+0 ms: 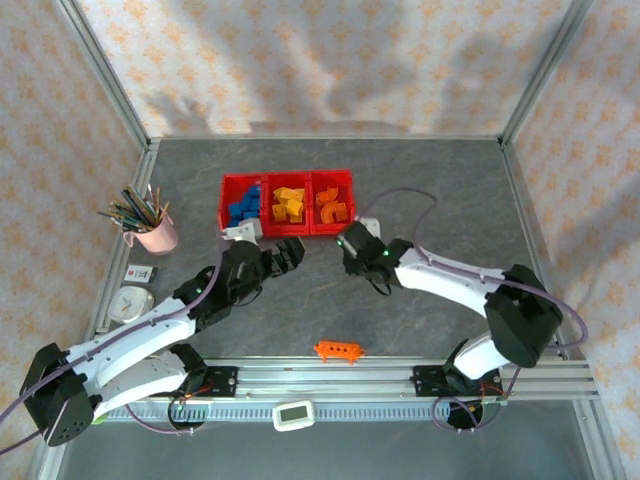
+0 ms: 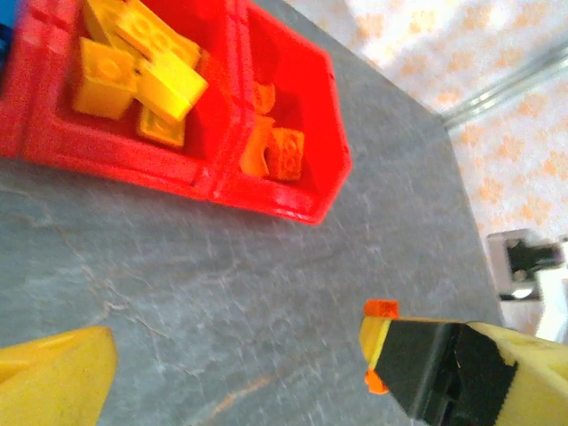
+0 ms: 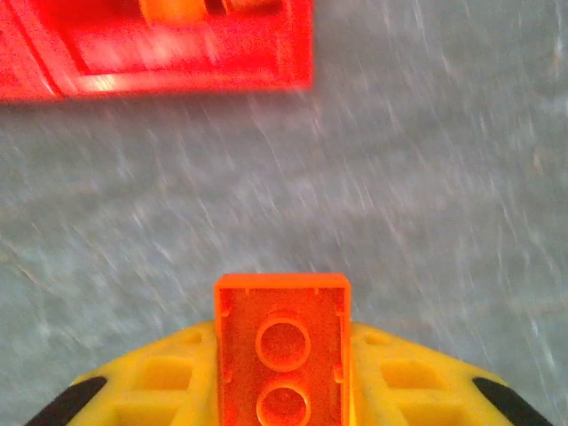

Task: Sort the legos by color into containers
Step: Place the lego in the container, then rotate the lego at the bottom-center of the table.

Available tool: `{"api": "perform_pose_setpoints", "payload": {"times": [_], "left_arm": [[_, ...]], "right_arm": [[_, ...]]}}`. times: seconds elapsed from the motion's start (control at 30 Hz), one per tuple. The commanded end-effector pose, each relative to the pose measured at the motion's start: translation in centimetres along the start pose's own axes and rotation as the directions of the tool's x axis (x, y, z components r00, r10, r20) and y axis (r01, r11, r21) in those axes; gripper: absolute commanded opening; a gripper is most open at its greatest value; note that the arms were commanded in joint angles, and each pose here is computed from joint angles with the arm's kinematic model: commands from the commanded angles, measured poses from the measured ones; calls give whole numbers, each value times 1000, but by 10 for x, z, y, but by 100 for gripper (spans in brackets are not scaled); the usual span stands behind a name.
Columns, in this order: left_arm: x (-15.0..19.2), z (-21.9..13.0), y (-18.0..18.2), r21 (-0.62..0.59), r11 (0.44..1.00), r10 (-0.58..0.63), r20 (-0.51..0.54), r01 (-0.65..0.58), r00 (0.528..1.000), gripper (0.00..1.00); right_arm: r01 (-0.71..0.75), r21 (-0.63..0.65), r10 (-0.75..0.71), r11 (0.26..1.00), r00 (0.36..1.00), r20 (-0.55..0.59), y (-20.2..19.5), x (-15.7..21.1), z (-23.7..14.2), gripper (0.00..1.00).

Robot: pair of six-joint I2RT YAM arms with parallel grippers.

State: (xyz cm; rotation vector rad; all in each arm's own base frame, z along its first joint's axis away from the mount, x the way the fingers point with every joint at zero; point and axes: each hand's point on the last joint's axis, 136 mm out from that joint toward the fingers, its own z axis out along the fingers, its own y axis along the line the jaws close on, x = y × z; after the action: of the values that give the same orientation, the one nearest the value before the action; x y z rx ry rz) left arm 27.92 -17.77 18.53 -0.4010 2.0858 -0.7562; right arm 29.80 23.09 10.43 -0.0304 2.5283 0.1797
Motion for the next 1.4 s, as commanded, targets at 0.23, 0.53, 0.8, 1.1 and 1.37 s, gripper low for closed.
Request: {"api": "perform_pose_setpoints", "payload": {"times": [0.23, 0.53, 0.8, 1.1, 1.37], "left_arm": [[-36, -7, 15, -71, 996, 55, 44, -52, 998, 99], [-37, 0, 16, -76, 995, 63, 23, -61, 998, 99], [-37, -14, 20, -85, 995, 50, 20, -48, 999, 99], [-15, -32, 46, -127, 992, 1, -22, -4, 1000, 99], [1, -46, 68, -167, 985, -51, -42, 43, 998, 99]], "right_arm": [[52, 86, -65, 995, 984, 163, 23, -125, 50, 32], [65, 119, -85, 991, 981, 175, 35, -165, 81, 55], [127, 27, -130, 992, 980, 150, 30, -133, 30, 66], [283, -99, -283, 954, 959, 12, 37, -12, -27, 72], [462, -246, -495, 852, 863, -96, 66, 92, -54, 77]]}}
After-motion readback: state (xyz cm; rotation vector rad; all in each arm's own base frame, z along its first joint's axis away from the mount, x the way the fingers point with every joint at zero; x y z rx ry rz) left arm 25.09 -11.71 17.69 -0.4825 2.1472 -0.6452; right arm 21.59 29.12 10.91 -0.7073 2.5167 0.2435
